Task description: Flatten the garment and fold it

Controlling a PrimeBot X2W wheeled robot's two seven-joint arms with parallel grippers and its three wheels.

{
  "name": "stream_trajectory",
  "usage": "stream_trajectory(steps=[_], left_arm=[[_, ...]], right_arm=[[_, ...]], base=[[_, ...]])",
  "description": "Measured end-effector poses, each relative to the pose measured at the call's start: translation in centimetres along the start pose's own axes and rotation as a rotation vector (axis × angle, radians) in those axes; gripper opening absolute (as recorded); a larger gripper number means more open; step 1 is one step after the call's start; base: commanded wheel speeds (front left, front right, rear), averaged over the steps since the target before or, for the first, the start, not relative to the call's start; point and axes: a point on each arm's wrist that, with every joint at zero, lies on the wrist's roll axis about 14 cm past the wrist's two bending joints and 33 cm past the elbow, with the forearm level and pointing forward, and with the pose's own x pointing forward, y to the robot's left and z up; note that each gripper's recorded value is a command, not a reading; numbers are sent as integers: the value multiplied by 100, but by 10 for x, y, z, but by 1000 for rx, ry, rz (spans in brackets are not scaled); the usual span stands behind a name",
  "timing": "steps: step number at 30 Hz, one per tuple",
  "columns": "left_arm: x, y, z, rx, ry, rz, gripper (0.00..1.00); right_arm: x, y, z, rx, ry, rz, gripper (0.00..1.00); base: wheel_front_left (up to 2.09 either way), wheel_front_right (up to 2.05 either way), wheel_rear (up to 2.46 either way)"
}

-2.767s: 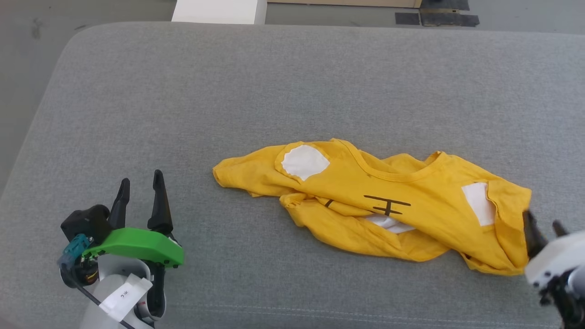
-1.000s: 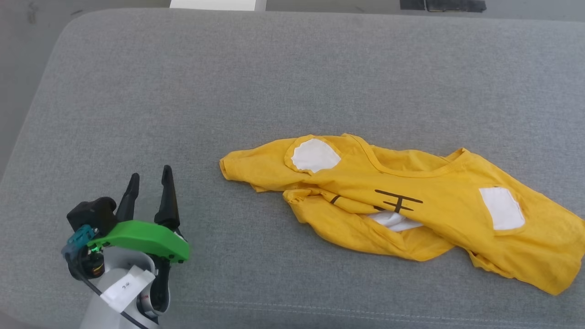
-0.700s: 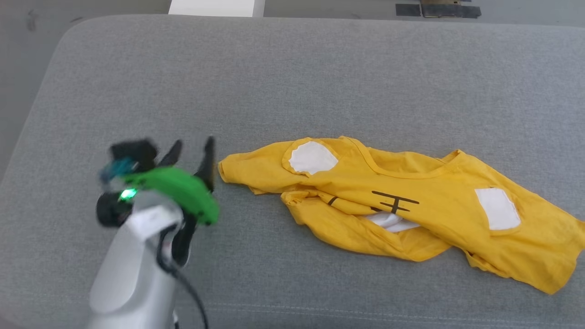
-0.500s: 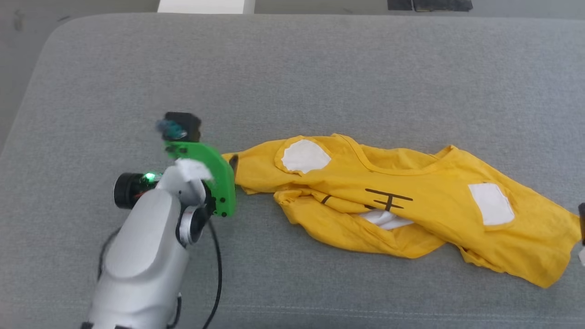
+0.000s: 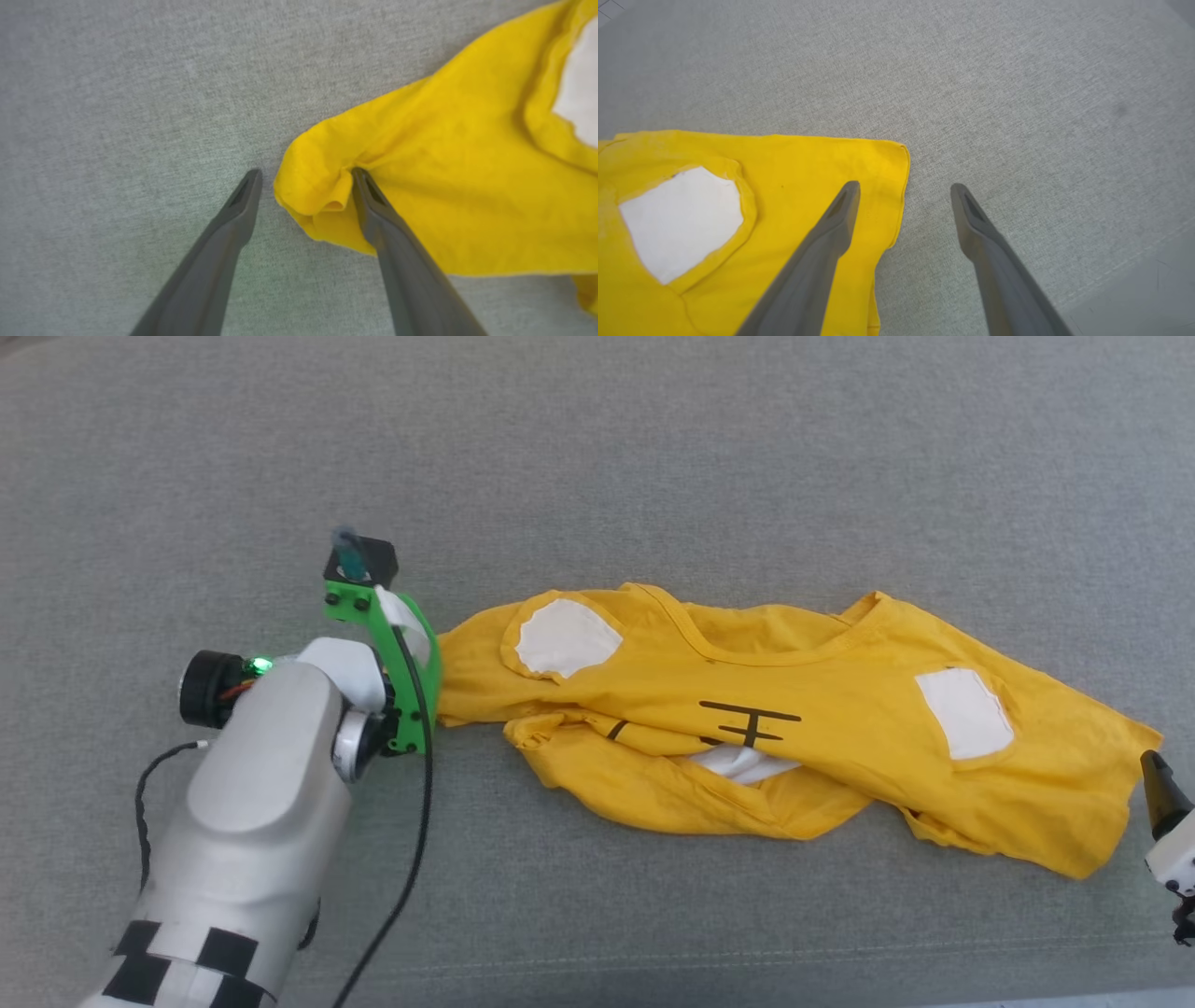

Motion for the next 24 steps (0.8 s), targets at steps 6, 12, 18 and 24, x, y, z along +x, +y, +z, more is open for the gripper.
stream_trajectory(steps=[6, 12, 18, 24], left_arm=[[7, -3, 0, -40, 32, -58, 0], [-7, 2, 23, -250, -180, -135, 0], [-25, 9, 23, -327, -296, -160, 0], [-33, 1, 10, -381, -332, -189, 0]], right_arm=[[2, -8, -7, 4, 13, -24, 100], [6, -2, -4, -38, 20, -26, 100], [5, 6, 10, -145, 57, -56, 100], [15, 12, 13, -208, 141, -103, 100]], base=[[0, 0, 0], [0, 0, 0], [0, 0, 0], [0, 0, 0]])
